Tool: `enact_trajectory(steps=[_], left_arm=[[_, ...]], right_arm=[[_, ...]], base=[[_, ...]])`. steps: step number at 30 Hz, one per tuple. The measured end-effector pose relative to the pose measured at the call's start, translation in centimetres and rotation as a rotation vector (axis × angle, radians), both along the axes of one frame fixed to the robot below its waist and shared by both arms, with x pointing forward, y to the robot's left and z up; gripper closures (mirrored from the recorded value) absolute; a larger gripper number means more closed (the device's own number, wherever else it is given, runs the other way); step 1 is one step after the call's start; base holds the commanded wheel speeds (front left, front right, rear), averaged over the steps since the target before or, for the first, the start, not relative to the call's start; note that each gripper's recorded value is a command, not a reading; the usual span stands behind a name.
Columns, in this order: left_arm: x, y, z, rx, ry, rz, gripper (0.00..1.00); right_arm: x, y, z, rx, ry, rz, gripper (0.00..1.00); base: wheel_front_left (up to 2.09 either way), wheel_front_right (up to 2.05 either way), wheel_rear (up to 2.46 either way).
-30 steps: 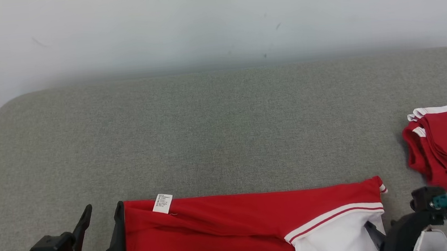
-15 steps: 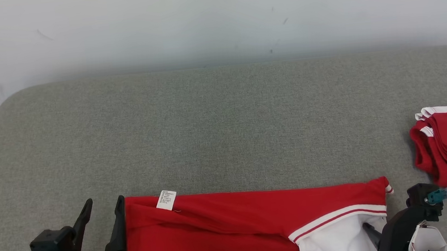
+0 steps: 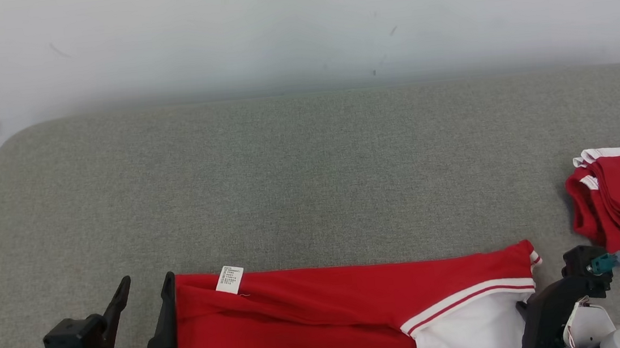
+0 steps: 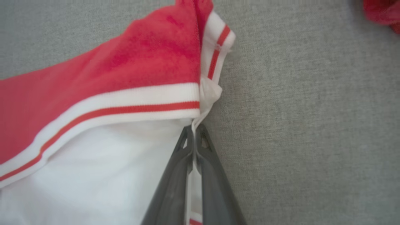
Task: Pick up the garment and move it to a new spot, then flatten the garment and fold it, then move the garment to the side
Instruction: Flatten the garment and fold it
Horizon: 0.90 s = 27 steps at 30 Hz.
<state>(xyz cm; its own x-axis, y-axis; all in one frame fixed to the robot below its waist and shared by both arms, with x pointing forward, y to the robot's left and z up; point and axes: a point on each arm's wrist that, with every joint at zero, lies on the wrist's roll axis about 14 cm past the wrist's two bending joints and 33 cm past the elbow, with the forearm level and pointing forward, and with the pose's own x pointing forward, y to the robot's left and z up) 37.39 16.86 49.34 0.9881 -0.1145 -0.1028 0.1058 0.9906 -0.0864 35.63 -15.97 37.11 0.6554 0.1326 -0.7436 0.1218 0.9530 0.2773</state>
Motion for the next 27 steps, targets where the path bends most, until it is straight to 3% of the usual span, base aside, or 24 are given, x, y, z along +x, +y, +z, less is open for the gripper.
enact_trajectory(steps=[8, 22, 27], left_arm=[[-0.2, 0.1, 0.0, 0.004, -0.002, 0.001, 0.0], [-1.4, -0.7, 0.0, 0.0, -0.007, -0.021, 0.0], [-1.6, -0.7, 0.2, 0.0, -0.012, -0.019, 0.0]], right_arm=[[1.5, -1.4, 3.2, -0.047, -0.104, 0.012, 1.0], [2.3, -10.8, 10.4, -0.209, -0.253, -0.142, 1.0], [2.6, -10.8, 12.4, -0.243, -0.283, -0.118, 1.0]], base=[[0.0, 0.0, 0.0], [0.0, 0.0, 0.0], [0.0, 0.0, 0.0]])
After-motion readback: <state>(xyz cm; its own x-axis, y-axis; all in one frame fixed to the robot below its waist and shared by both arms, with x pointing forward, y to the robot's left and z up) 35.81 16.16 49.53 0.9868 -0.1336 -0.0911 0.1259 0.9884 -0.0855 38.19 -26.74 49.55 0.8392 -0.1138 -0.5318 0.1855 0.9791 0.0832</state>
